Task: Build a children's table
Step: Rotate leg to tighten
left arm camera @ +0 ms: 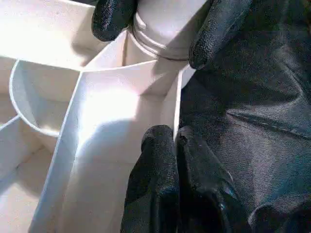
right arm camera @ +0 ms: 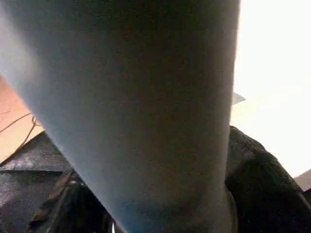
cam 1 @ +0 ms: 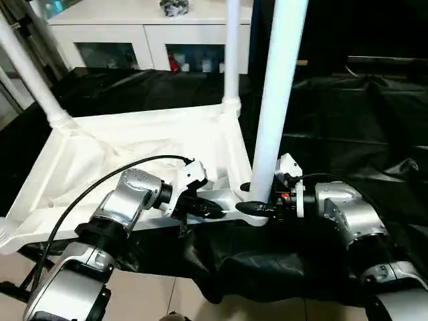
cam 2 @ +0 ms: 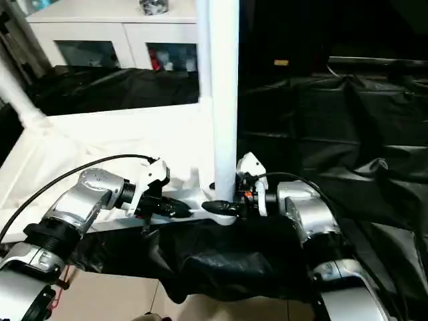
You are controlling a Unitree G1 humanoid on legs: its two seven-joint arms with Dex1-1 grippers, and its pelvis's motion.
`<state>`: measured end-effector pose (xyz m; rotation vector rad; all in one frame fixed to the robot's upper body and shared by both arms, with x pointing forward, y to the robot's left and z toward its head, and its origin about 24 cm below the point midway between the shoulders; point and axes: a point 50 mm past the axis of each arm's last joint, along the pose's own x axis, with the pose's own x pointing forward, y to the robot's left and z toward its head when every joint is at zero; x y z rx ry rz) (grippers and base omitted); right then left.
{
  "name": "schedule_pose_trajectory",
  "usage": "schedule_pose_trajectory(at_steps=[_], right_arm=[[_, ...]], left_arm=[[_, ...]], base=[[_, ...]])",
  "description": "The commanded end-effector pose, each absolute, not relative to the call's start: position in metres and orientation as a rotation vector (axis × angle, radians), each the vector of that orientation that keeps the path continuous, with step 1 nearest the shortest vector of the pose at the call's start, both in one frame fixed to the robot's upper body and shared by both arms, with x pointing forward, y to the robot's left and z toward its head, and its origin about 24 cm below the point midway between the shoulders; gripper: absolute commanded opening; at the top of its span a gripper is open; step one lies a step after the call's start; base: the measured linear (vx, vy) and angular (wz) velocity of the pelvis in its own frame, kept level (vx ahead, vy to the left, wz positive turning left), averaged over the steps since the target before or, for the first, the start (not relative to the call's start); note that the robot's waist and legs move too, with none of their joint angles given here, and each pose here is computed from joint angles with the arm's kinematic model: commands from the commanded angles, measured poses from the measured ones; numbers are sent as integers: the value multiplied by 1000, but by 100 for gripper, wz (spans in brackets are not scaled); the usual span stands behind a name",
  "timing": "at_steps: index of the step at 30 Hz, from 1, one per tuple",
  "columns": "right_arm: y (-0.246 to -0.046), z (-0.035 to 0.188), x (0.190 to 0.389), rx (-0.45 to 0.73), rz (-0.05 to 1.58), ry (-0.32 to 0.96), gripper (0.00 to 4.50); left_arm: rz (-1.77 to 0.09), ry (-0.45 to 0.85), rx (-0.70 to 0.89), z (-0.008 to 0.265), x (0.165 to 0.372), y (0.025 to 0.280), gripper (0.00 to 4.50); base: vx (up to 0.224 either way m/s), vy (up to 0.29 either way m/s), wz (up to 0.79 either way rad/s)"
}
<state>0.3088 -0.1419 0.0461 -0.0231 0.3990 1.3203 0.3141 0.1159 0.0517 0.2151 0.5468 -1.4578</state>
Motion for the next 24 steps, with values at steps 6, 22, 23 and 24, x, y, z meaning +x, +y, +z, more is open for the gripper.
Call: schedule_pose_trajectory(at_steps=[6,22,23,24], right_arm=[[-112,19,305,47,1193,447,265],[-68,0,329,133,694,464,329],[-68,1,330,138,699,461,334],[-69,2,331,122,701,453,334]], left_arm=[[-1285,423,215,65,333,93,0],[-1107,355,182,64,343,49,0],[-1115,354,186,63,342,50,0],[-1130,349,191,63,342,51,0]], base=[[0,0,0],[0,0,0],[0,0,0],[0,0,0]])
